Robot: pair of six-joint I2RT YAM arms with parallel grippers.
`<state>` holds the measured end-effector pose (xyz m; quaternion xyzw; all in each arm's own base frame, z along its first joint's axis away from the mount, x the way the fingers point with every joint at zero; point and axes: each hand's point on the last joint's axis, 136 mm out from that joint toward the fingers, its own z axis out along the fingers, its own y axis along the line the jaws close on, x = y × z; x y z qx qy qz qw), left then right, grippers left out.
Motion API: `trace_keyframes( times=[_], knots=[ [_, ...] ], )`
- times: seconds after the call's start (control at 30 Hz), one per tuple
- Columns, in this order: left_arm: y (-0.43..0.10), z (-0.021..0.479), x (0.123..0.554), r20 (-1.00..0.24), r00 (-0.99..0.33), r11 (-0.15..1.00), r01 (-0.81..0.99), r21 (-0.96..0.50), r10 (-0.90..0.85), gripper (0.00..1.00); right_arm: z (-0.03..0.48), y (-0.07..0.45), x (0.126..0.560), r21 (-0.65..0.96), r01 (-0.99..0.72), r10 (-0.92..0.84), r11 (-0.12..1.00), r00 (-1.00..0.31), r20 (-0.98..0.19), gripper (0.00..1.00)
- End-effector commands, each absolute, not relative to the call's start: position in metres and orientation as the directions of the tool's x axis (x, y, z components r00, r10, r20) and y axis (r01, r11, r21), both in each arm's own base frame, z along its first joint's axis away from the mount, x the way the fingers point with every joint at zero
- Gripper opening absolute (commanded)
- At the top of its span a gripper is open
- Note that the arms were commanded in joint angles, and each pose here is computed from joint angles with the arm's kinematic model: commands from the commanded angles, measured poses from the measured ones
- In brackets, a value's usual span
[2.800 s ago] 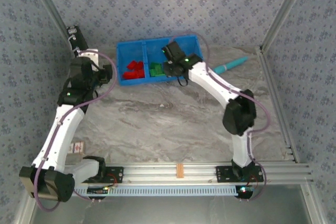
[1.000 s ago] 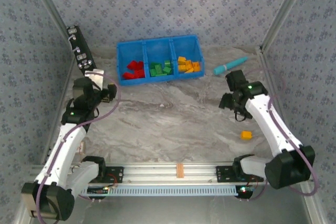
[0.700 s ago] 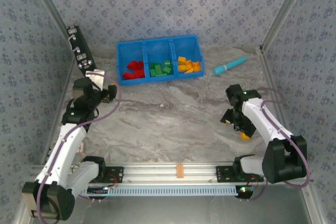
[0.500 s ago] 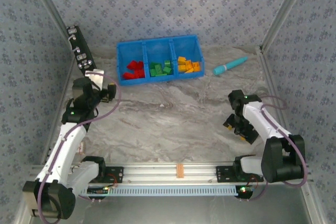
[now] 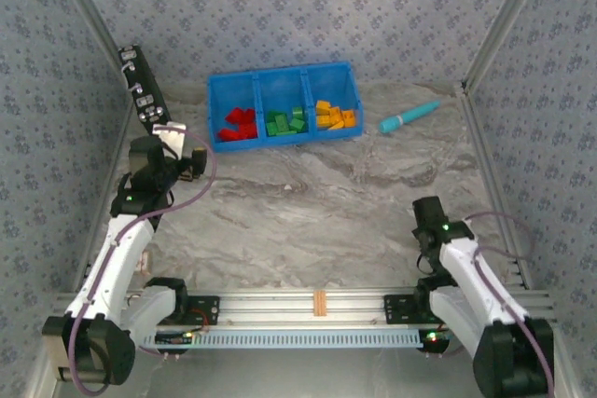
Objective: Sort the legos into containers by color
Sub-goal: Move the lego to the middle-right of the table.
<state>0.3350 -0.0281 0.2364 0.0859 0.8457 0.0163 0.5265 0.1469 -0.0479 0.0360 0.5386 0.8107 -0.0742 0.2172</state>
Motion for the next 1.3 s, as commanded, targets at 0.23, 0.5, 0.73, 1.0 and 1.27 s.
trace_keyframes(
  times=[0.23, 0.5, 0.73, 1.0, 1.27],
  knots=[
    [-0.028, 0.261, 0.343, -0.916, -0.361, 0.982, 0.138, 0.131, 0.173, 0.83, 0.023, -0.057, 0.142, 0.366, 0.912, 0.915, 0.185, -0.024, -0.403, 0.91],
    [-0.026, 0.253, 0.347, -0.906, -0.383, 0.981, 0.143, 0.133, 0.179, 0.84, 0.017, -0.059, 0.165, 0.468, 0.876, 0.934, 0.119, 0.061, -0.351, 0.92],
    [-0.027, 0.249, 0.348, -0.902, -0.389, 0.978, 0.157, 0.134, 0.186, 0.85, 0.041, -0.056, 0.205, 0.550, 0.809, 0.932, 0.210, 0.005, -0.363, 0.92],
    [-0.030, 0.251, 0.347, -0.905, -0.381, 0.976, 0.172, 0.134, 0.191, 0.86, 0.059, -0.051, 0.227, 0.583, 0.770, 0.931, 0.260, -0.038, -0.364, 0.90],
    [-0.033, 0.251, 0.346, -0.909, -0.372, 0.974, 0.189, 0.126, 0.190, 0.86, 0.082, -0.055, 0.238, 0.595, 0.751, 0.925, 0.286, -0.055, -0.376, 0.89]
  ],
)
